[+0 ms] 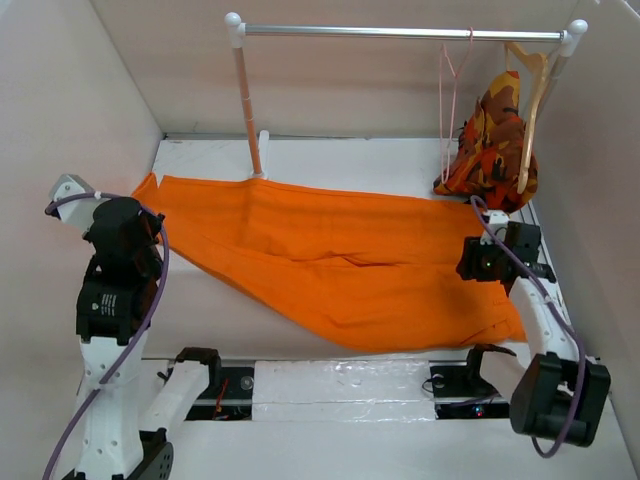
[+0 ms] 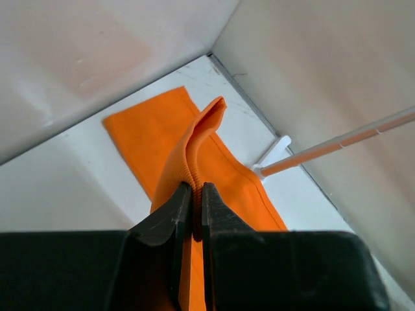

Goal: Place the trousers on the hanger
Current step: Fold the trousers at the center of the board.

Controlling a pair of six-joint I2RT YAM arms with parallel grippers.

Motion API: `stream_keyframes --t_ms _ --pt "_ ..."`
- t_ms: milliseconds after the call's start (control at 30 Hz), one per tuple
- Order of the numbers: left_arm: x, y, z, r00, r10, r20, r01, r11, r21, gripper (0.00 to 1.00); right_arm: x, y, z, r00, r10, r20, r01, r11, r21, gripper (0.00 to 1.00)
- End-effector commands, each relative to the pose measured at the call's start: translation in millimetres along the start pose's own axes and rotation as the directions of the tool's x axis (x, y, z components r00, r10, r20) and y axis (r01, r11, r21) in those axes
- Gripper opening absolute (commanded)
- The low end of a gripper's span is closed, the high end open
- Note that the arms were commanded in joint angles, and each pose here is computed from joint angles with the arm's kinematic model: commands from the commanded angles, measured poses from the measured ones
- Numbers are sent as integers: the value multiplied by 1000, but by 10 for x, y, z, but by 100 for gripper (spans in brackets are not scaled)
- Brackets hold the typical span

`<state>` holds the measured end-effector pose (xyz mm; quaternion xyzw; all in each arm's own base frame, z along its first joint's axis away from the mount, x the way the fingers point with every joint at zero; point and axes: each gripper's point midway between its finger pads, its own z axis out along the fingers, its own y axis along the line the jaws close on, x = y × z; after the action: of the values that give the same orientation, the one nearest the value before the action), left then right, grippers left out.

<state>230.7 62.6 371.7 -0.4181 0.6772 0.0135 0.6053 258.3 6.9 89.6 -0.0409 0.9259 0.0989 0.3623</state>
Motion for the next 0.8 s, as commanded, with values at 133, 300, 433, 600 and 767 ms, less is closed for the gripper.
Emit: stream_keyframes --t_ms 133,300,433,600,767 --pt "-371 -296 -196 987 80 142 -101 985 143 0 388 -903 0 958 281 -53 -254 921 294 54" --pt "-149 -281 -305 994 72 86 -90 971 220 0 399 -806 327 935 347 -74 -328 925 192 55" --pt "63 -234 -346 995 94 30 -98 966 238 0 368 -685 633 919 385 -83 -378 921 92 56" --pt "91 -59 -338 990 134 39 -139 975 174 0 2 -576 895 935 353 -27 -353 935 -11 58" --pt "79 -121 -438 994 104 15 -105 968 229 0 -500 -592 368 968 243 57 -245 969 40 65"
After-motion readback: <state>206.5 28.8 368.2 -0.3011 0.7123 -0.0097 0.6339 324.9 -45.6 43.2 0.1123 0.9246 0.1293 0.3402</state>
